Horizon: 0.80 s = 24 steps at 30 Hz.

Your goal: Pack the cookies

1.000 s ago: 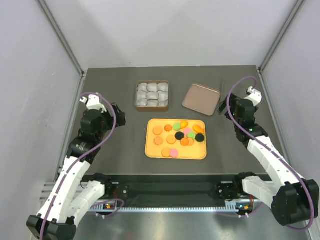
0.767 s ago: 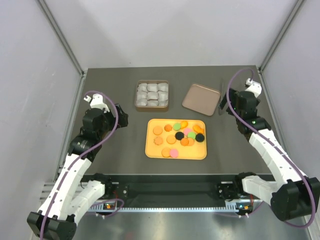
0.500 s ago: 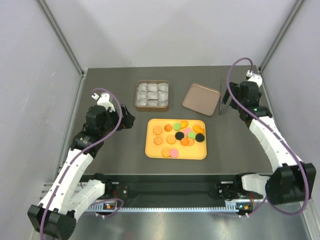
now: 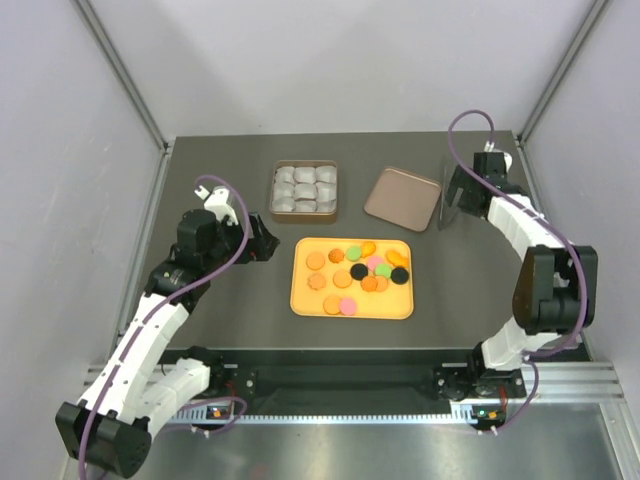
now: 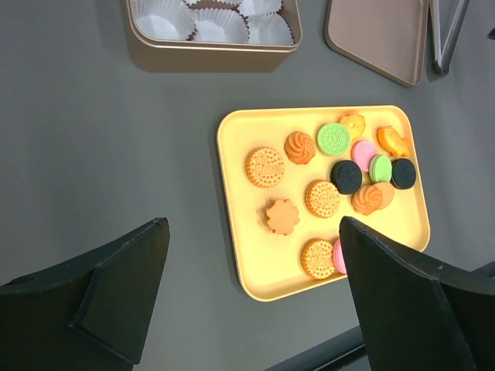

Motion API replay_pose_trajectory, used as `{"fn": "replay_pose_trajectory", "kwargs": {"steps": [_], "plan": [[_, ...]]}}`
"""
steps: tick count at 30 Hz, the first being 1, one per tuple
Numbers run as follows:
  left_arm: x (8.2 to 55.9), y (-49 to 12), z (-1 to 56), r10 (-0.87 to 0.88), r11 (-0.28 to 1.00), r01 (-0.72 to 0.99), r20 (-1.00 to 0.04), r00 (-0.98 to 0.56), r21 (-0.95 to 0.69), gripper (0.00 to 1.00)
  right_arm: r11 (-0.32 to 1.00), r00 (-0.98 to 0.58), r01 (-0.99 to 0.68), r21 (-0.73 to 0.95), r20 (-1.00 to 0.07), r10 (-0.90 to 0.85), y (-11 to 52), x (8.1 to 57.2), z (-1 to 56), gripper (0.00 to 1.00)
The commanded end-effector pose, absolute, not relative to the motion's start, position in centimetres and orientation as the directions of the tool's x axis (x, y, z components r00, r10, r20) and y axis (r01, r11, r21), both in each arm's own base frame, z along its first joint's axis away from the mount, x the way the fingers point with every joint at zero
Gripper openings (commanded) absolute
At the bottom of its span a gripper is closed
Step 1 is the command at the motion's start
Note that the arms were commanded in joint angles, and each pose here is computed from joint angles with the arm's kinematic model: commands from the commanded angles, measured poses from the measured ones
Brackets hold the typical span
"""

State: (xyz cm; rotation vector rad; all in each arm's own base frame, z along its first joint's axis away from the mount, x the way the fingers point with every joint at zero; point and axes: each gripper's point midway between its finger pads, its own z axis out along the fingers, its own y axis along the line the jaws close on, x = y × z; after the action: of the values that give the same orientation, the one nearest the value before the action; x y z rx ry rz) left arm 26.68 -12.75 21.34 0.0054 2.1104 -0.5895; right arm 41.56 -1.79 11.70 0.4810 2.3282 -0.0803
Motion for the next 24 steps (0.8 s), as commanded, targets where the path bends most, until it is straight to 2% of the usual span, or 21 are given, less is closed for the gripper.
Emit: {"fn": "replay_pose_trajectory", "kwargs": {"steps": [1,8,24], "plan": [[26.6,-13.1,22.4,-0.203,0.876,0.268,-0.81,-0.549,-0.401,0.96,0.925,-0.611,0.352,0.141,-0.714,0.341,-1.2,44.2,12.5,1.0],[26.6,-13.1,22.0,-0.198,0.878,0.263,-0.804,-0.561,-0.4,0.96,0.937,-0.646,0.332,0.107,-0.698,0.308,0.0,46.0,10.2,0.99],[27.0,-13.0,21.2,-0.193,0.886,0.244,-0.793,-0.578,-0.394,0.96,0.937,-0.701,0.348,0.024,-0.658,0.277,0.0,47.9,7.6,0.84]]}}
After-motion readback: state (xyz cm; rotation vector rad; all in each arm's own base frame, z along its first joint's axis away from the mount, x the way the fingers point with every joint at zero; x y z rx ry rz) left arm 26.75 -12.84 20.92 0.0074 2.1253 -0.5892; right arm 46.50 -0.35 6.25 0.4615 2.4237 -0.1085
